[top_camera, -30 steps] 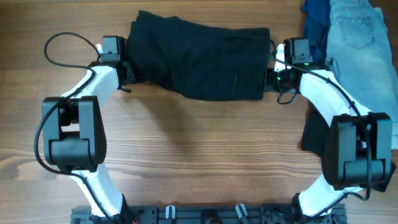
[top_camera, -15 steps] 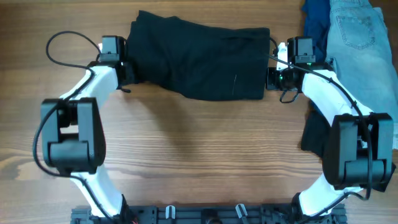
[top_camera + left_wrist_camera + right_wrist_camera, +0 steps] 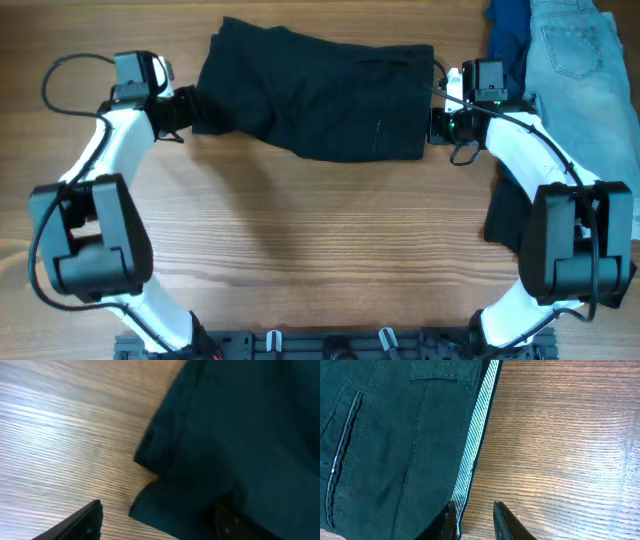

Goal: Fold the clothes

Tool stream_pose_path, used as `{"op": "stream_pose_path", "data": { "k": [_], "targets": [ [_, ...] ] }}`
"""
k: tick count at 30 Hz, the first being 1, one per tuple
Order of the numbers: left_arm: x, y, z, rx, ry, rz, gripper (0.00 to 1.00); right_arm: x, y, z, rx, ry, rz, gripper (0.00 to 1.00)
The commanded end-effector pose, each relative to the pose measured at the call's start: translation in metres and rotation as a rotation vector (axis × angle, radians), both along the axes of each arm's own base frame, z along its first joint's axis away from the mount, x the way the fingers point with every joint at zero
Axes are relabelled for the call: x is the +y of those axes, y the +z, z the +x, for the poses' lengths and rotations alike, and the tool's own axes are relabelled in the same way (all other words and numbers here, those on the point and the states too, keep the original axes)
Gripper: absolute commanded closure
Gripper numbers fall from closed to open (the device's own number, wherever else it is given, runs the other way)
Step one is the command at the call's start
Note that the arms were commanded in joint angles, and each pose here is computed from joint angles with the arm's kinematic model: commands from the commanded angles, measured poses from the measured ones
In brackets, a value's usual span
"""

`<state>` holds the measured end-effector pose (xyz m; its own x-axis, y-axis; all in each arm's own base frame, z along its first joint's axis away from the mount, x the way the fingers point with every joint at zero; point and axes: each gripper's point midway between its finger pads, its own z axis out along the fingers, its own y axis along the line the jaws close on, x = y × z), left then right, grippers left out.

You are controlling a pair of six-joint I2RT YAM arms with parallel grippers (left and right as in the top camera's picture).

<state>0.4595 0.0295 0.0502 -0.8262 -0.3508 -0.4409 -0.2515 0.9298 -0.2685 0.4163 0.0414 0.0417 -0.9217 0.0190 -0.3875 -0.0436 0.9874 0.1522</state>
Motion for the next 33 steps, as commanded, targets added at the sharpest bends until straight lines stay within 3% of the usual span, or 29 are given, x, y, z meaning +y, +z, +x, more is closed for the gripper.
{"op": "stream_pose_path", "data": {
  "k": [1, 7, 20, 22, 27, 33],
  "targets": [
    [-0.019, -0.021, -0.001, 0.035, -0.064, -0.038, 0.35, 0.004, -0.01, -0.004, 0.022, 0.014, 0.019, 0.75],
    [-0.026, -0.03, 0.003, 0.032, -0.098, -0.024, 0.45, 0.007, -0.009, -0.004, 0.022, 0.021, 0.036, 0.74],
    [-0.029, -0.052, 0.008, 0.039, -0.104, -0.008, 0.48, 0.007, -0.009, -0.002, 0.014, 0.022, 0.036, 0.74],
    [-0.029, -0.055, 0.008, 0.048, -0.102, 0.012, 0.53, 0.007, -0.009, -0.002, 0.014, 0.021, 0.036, 0.74],
    [-0.03, -0.058, 0.007, 0.056, -0.098, 0.056, 0.96, 0.007, -0.009, -0.003, 0.015, 0.021, 0.036, 0.74],
    [-0.021, -0.058, 0.007, 0.06, -0.07, 0.081, 0.96, 0.007, -0.009, -0.003, 0.015, 0.022, 0.035, 0.74]
  ]
}}
